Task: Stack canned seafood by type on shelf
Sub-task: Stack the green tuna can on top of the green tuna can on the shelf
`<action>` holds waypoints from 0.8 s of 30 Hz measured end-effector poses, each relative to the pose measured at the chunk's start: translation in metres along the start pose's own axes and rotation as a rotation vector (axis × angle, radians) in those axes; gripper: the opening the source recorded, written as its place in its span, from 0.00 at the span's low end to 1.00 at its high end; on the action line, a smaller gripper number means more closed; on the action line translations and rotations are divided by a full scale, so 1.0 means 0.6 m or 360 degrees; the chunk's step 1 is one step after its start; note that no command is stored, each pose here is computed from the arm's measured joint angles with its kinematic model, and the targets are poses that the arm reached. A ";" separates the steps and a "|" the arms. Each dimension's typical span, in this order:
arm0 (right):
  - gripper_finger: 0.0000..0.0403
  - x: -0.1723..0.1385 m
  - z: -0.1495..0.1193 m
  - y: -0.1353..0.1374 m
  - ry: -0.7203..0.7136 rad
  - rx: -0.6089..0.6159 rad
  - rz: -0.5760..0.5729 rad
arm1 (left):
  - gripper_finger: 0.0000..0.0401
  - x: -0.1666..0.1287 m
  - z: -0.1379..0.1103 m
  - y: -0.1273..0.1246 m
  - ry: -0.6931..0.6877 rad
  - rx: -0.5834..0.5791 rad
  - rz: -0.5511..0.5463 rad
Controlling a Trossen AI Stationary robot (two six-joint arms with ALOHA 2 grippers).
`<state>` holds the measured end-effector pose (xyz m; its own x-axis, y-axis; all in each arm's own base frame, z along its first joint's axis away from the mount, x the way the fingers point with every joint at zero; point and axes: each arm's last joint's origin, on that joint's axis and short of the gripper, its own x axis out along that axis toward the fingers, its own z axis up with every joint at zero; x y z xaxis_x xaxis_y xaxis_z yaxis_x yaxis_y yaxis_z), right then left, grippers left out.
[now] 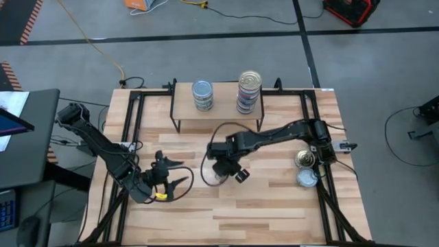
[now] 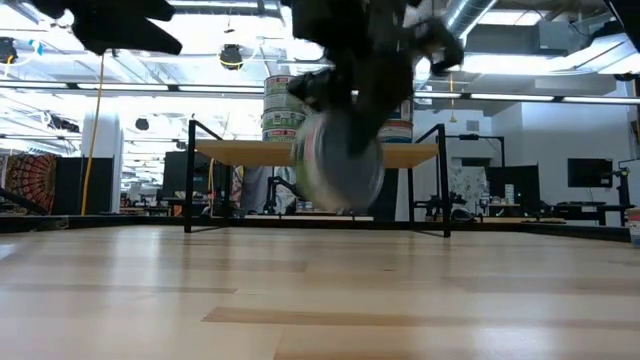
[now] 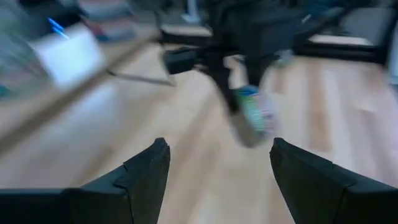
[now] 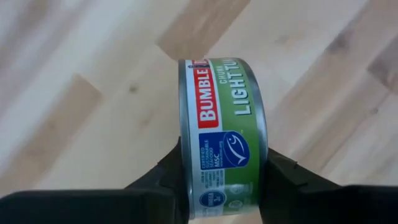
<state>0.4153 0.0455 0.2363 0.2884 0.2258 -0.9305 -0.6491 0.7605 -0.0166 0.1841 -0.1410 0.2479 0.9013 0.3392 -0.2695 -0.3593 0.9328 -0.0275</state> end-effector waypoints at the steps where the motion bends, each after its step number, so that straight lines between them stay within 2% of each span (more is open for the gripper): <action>1: 0.38 -0.018 0.000 -0.004 -0.0033 0.0048 0.0017 | 0.66 -0.001 0.003 0.003 -0.0039 0.0043 0.0060; 6: 0.40 -0.113 -0.009 -0.030 -0.0187 0.0160 -0.0092 | 0.66 -0.007 0.016 0.017 -0.0173 0.0323 0.0335; 9: 0.40 -0.173 -0.019 -0.050 -0.0327 0.0306 -0.0201 | 0.66 0.001 0.023 0.025 -0.0154 0.0511 0.0397; 11: 0.39 -0.209 -0.028 -0.062 -0.0445 0.0442 -0.0205 | 0.66 0.012 0.028 0.030 -0.0117 0.0685 0.0412; 13: 0.39 -0.237 -0.038 -0.069 -0.0565 0.0557 -0.0158 | 0.66 0.023 0.031 0.032 -0.0072 0.0939 0.0416; 18: 0.40 -0.274 -0.055 -0.073 -0.0750 0.0801 0.0007 | 0.66 0.042 0.031 0.025 0.0039 0.1746 0.0490; 21: 0.40 -0.283 -0.060 -0.073 -0.0766 0.0954 0.0038 | 0.66 0.052 0.037 0.016 0.0094 0.2110 0.0626; 24: 0.39 -0.283 -0.060 -0.072 -0.0768 0.1074 0.0080 | 0.66 0.063 0.044 0.005 0.0088 0.2386 0.0615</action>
<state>0.3690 -0.0478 0.3817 0.6402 0.3886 -0.6627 -0.1518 0.9096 0.3868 0.2235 -0.1223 0.2631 0.7922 0.6065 -0.0678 0.0338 0.0673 0.9972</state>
